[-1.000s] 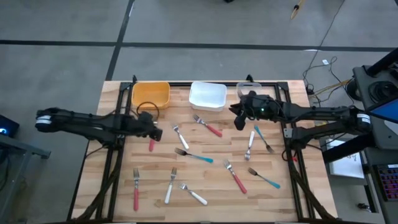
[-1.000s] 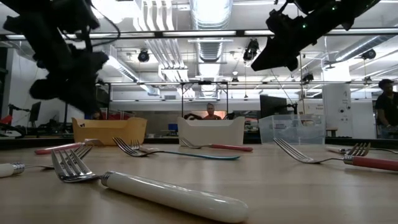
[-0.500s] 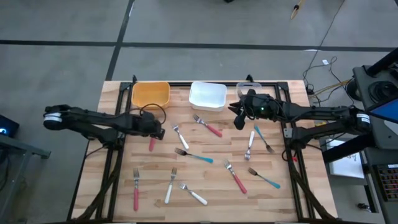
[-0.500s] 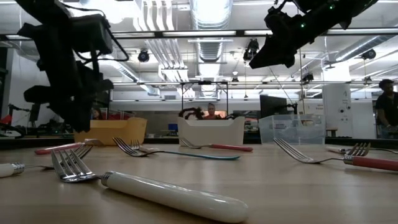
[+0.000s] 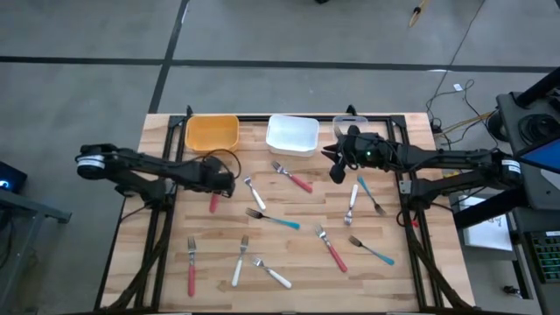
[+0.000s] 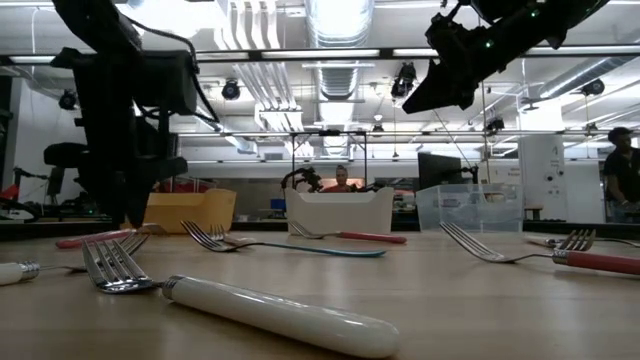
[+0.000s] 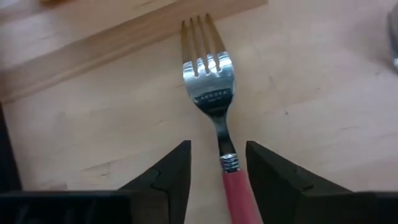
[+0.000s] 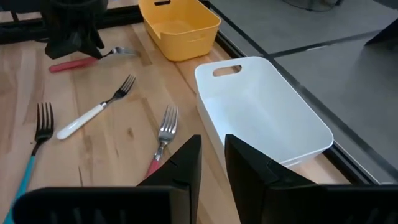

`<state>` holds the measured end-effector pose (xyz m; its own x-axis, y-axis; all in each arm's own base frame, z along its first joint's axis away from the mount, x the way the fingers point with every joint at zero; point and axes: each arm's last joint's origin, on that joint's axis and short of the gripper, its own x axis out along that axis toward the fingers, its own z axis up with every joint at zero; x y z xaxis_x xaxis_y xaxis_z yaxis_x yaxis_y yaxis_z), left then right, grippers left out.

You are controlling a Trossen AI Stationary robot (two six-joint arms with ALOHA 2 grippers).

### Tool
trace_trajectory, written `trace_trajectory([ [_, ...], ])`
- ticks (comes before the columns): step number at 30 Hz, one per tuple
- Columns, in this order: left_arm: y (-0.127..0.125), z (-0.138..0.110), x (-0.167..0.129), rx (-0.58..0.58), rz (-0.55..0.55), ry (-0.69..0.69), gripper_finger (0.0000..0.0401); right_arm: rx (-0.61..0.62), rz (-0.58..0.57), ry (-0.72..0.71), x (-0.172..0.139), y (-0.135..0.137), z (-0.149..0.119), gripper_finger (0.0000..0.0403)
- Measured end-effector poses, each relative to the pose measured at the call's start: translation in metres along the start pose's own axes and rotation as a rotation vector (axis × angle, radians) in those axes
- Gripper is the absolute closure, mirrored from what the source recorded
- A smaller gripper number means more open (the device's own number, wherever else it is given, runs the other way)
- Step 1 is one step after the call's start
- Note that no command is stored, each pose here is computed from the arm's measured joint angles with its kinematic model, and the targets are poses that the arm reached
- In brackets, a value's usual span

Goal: Sort silverware by color (type)
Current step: Put the pink fork into the yellow bin

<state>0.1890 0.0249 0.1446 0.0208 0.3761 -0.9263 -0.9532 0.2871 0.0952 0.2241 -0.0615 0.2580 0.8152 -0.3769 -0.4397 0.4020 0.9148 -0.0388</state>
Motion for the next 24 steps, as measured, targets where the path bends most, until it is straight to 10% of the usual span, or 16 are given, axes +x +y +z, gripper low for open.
trace_trajectory([
  [10,-0.011,-0.002,0.016,-0.003,0.065,0.025,0.0266,-0.043,-0.001,0.023,0.001,0.000,-0.004,0.0338],
  [24,-0.013,-0.004,0.020,-0.048,0.073,0.046,0.0383,-0.043,-0.002,0.041,0.002,0.000,-0.010,0.0337],
])
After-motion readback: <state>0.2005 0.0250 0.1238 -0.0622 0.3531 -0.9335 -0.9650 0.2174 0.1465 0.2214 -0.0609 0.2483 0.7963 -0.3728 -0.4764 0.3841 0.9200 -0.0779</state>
